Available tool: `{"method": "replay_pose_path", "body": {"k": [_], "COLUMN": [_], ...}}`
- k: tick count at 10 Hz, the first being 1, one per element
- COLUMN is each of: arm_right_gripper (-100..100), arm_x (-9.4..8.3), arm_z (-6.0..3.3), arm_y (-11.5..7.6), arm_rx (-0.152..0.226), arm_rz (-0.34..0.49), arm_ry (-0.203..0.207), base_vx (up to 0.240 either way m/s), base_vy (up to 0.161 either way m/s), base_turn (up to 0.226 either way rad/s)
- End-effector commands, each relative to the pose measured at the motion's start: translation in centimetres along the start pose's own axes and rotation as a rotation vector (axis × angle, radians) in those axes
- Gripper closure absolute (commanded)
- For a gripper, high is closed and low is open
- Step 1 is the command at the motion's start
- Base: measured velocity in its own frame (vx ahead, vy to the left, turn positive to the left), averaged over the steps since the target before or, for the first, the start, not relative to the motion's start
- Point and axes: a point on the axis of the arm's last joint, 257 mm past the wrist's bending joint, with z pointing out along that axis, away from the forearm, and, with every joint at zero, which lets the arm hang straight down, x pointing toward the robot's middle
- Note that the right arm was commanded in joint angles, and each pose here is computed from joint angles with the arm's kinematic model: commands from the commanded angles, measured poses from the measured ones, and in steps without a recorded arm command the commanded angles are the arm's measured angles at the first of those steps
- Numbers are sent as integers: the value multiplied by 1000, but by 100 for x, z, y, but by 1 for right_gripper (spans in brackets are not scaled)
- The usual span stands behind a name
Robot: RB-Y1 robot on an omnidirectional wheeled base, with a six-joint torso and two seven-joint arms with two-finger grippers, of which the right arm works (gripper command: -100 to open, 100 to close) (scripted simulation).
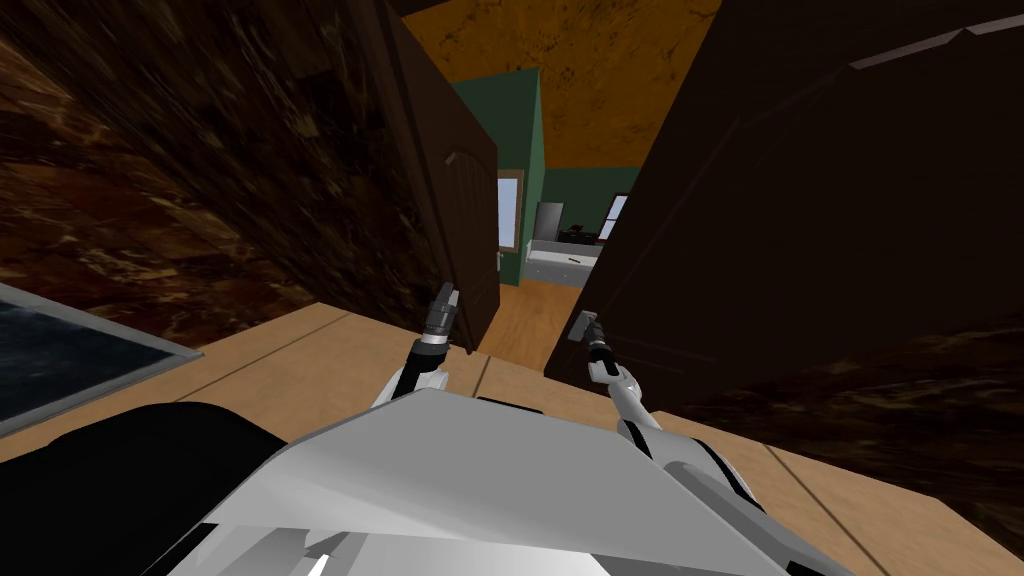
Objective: Push the door open
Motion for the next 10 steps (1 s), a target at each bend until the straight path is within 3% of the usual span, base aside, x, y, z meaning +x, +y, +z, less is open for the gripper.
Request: {"method": "replay_pose_path", "body": {"k": [1,10], "arm_right_gripper": [100,100], "arm_x": [-35,-235], "arm_z": [1,-1], "arm_y": [3,15], "arm_rx": [-1,-3], "arm_rz": [-1,-3], "arm_ry": [-11,-75], "base_vx": [98,168], "base_vy": [8,32], "base_turn": [-39,-57]}}
